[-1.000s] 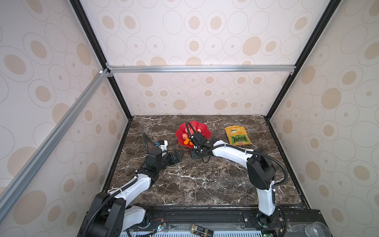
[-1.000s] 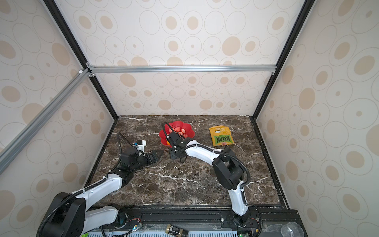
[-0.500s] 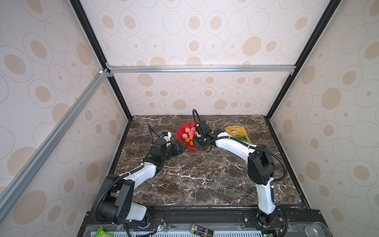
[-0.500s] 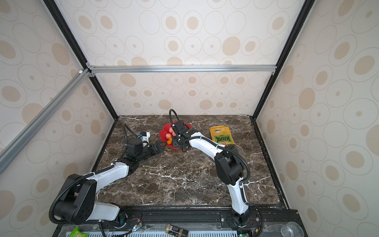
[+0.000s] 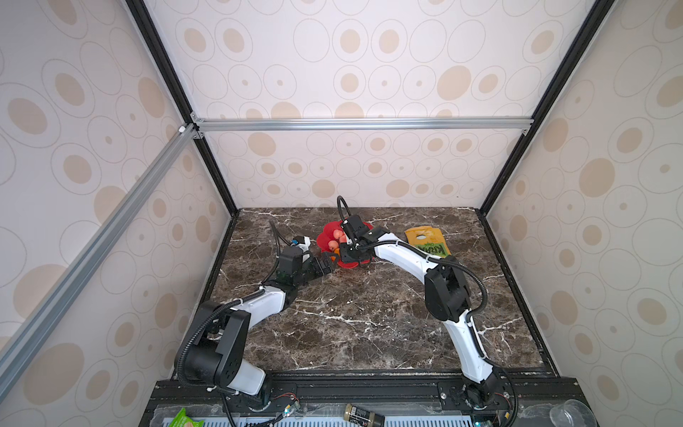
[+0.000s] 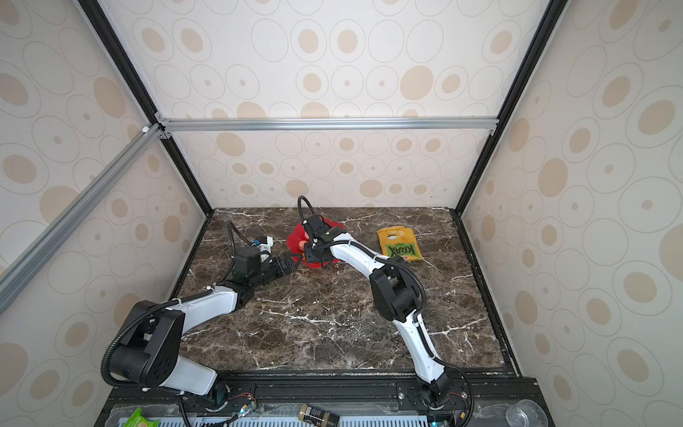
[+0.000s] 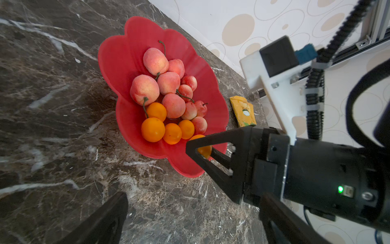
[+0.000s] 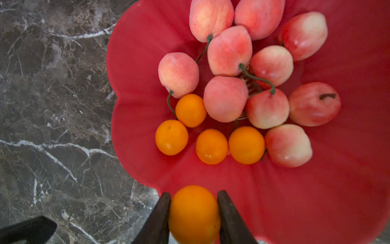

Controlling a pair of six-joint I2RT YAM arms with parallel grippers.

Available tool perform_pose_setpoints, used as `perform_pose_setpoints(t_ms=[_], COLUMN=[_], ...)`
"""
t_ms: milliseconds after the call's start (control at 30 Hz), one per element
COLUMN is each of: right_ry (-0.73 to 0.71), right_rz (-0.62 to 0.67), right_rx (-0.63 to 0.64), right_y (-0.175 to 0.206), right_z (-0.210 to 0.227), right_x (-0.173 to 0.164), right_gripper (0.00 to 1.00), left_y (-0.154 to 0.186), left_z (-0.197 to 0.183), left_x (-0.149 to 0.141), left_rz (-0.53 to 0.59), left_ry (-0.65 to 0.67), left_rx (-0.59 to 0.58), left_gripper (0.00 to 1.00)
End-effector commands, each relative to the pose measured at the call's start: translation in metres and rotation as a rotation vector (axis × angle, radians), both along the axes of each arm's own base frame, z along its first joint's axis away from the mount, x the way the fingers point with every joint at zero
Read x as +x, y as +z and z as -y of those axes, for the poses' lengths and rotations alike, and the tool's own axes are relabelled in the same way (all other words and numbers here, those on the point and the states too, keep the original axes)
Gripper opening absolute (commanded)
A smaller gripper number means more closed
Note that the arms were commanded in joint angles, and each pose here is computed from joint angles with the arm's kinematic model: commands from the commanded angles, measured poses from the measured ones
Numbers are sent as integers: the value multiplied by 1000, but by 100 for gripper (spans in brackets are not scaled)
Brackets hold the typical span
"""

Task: Arrange fruit in a fruit bowl
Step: Place the fruit in the fruit bowl.

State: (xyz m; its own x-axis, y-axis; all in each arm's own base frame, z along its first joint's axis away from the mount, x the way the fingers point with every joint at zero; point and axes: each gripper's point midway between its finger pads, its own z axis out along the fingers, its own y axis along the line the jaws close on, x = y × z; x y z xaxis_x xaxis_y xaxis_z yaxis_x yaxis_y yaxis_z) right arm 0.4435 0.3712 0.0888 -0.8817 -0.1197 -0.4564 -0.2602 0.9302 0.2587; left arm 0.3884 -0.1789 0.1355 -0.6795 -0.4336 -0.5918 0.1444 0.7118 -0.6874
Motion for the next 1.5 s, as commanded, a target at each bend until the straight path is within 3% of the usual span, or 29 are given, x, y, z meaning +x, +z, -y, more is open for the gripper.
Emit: perform_pose_setpoints(t_ms=[0, 633, 933, 1167, 1467], right_ry=[11, 36, 37, 44, 54], right_rz=[-41, -75, -73, -47, 32], right_rx=[-15, -41, -49, -52, -44], right_y=[-9, -35, -37, -20, 32], right_z=[0, -10, -10, -8, 1], right_x=[0, 9, 10, 11, 8], right_gripper=[36, 38, 44, 46, 55], left_y=[23, 19, 21, 24, 39], left_z=[-2, -10, -10, -10, -16], left_x=[13, 11, 11, 11, 7], left_rz=[74, 64, 66, 73, 96], left_ry=[13, 27, 24, 20, 39], left_rx=[-5, -17, -17, -13, 18], left_gripper=[98, 98, 98, 98, 98])
